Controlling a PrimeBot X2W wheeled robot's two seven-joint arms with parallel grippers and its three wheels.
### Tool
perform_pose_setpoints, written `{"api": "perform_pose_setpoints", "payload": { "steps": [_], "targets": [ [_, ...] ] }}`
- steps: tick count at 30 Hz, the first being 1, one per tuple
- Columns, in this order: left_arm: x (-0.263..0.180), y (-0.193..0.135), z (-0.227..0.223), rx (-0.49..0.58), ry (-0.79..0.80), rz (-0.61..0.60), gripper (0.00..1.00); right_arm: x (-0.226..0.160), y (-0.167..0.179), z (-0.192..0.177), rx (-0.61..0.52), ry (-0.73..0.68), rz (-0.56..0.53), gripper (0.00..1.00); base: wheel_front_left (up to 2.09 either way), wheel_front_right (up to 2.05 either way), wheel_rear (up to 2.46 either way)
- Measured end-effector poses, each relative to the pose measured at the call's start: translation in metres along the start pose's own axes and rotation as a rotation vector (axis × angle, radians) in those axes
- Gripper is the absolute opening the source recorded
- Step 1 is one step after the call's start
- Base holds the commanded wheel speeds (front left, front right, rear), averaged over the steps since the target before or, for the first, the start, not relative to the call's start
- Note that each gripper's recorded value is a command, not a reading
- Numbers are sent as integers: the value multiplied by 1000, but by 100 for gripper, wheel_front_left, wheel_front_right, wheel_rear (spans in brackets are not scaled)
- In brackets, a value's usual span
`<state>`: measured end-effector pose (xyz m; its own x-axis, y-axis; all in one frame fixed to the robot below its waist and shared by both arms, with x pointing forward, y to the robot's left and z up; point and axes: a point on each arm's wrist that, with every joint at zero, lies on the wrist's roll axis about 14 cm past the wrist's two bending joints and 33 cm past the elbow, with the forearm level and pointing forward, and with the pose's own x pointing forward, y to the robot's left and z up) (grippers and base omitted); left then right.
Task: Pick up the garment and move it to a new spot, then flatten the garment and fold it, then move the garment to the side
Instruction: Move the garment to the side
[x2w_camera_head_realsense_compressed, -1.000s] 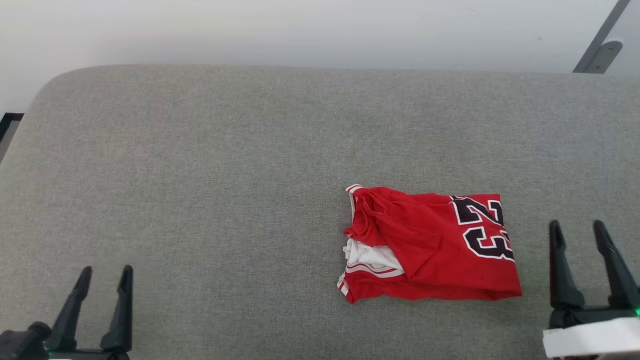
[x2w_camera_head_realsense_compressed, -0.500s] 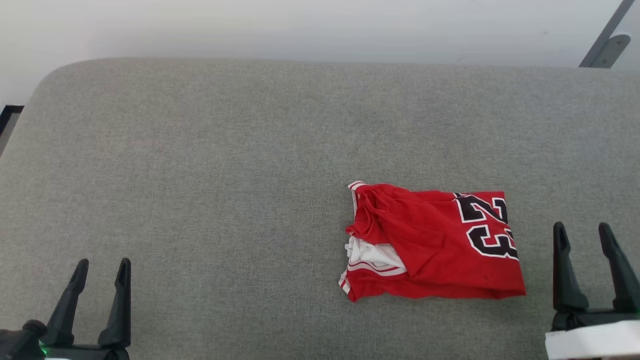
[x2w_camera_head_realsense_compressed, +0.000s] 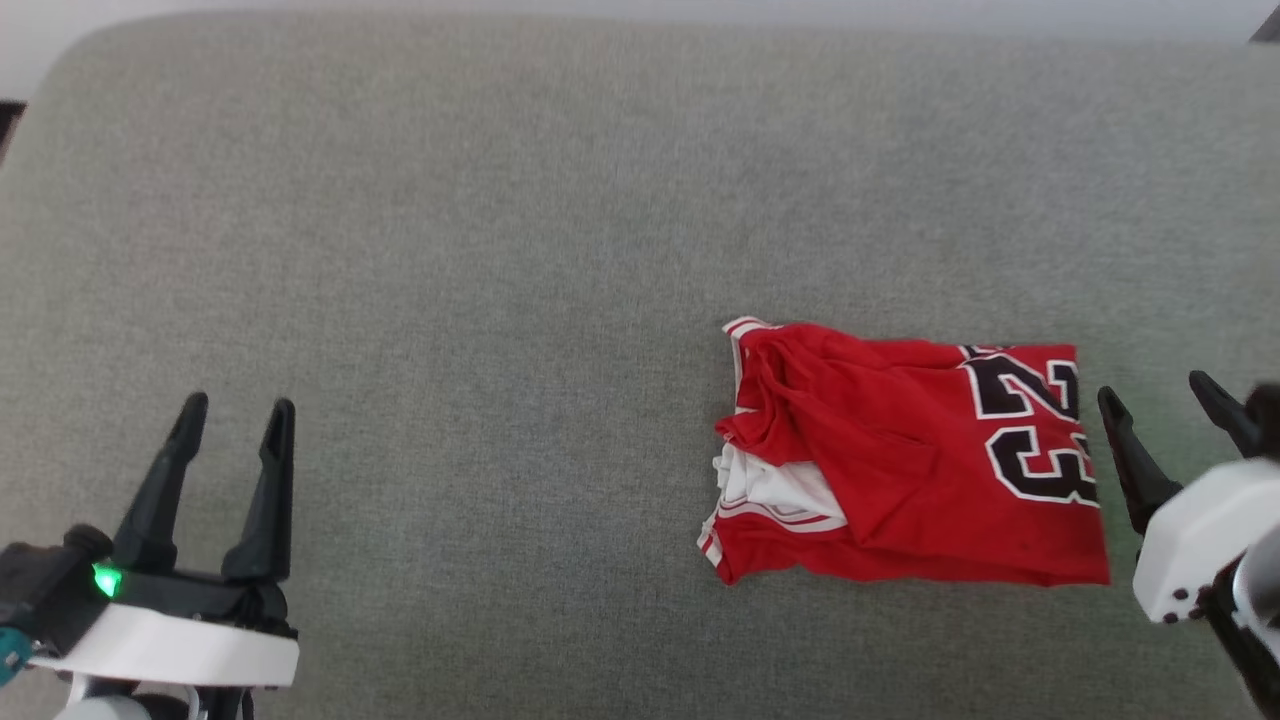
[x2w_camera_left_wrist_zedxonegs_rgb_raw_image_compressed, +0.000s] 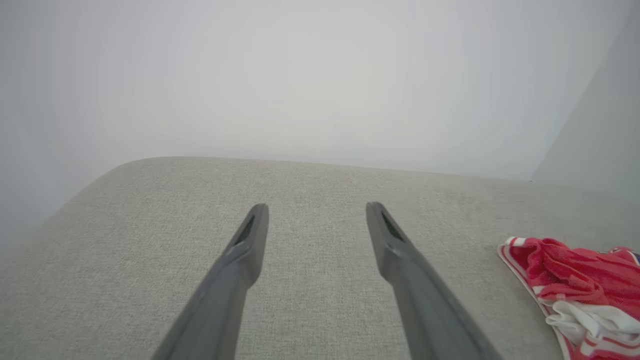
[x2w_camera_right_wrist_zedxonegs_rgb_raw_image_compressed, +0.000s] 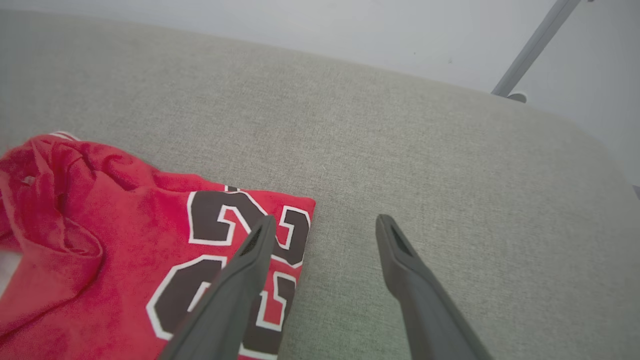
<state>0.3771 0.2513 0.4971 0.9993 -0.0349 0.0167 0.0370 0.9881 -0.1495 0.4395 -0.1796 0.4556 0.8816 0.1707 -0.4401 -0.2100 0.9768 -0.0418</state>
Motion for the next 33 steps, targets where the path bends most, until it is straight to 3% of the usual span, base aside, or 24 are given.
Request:
{"api": "perform_pose_setpoints", "payload": {
  "steps": [9,16,17,19,23,28,33],
  "targets": [
    [21,1,-12,3,29,-18,100,14,14,-63,15,460,100,100,0,0,0],
    [35,0,-16,11,36,-35,100,19,26,-77,34,572,149,100,0,0,0],
    [37,-1,-17,12,38,-42,100,20,28,-79,37,584,152,49,0,0,0],
    [41,-3,-19,16,42,-52,100,23,31,-80,38,590,163,0,0,0,0],
    [46,-4,-20,21,44,-63,100,27,42,-79,71,572,183,0,0,0,0],
    [53,-11,-18,33,37,-100,100,25,32,-72,111,515,145,0,0,0,0],
    [63,-24,-20,52,36,-161,100,15,-18,-60,160,420,-3,0,0,0,0]
  ]
}}
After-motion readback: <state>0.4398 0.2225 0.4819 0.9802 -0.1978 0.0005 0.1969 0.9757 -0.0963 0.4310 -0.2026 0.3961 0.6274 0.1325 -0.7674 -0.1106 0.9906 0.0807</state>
